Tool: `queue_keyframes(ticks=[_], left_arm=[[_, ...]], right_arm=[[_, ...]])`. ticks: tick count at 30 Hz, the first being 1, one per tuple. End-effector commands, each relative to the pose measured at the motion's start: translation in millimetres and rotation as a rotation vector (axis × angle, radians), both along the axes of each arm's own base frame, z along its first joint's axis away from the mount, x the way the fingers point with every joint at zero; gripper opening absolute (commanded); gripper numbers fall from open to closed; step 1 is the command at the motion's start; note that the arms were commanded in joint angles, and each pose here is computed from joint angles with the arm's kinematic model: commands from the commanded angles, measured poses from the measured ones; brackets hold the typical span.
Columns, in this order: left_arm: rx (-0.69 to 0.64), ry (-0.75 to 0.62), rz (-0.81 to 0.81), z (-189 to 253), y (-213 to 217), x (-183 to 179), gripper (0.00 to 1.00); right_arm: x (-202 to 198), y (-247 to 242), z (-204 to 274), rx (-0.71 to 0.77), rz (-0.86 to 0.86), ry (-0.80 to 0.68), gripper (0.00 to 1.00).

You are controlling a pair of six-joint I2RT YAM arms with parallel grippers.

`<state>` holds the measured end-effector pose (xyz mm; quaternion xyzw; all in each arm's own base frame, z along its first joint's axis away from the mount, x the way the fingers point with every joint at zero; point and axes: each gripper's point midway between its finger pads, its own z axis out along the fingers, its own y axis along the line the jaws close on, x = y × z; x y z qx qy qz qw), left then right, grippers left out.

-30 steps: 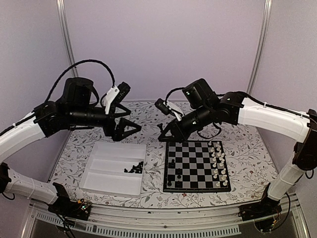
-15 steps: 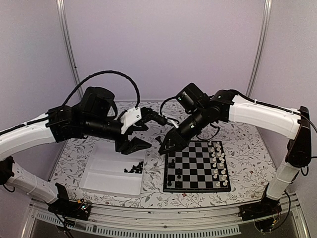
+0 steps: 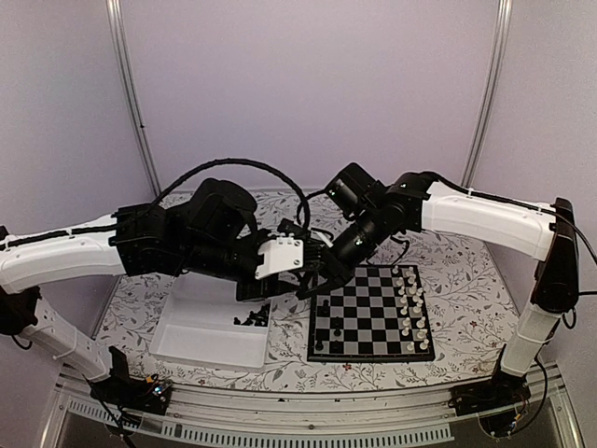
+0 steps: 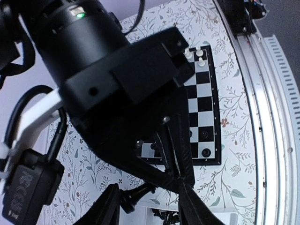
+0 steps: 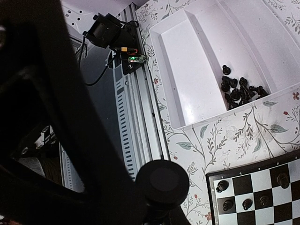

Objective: Set up the chess pieces on the board
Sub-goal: Place the chess piece on the chessboard.

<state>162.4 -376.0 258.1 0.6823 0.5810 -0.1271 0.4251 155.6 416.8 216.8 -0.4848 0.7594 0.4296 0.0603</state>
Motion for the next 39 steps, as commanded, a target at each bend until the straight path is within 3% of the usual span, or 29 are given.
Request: queue_keyframes(ticks=[1,9,14,19,39], left_arm=[[0.061,-0.054,-0.001,-1.1,-3.0,1.6,0.42],[0.135,-0.093,-0.006,-12.9,-4.2,3.7,0.41],[0.195,-0.15,-0.025,-18.7,0.8,2.6,0.53],[0.229,-0.184,-0.028,-22.4,4.5,4.1,0.52],[0.314,-0.371,0.045,-33.6,-7.7,28.5,0.26]], right_arm=[[-3.2,3.5,9.5,0.032,0.035,-0.008,0.04],[-6.3,0.9,6.9,0.024,0.045,-0.005,0.05],[-9.0,-2.3,4.2,0.018,0.05,0.002,0.04],[-11.3,-3.7,3.3,0.019,0.056,0.012,0.05],[-19.6,-3.5,2.5,0.025,0.084,0.047,0.05]])
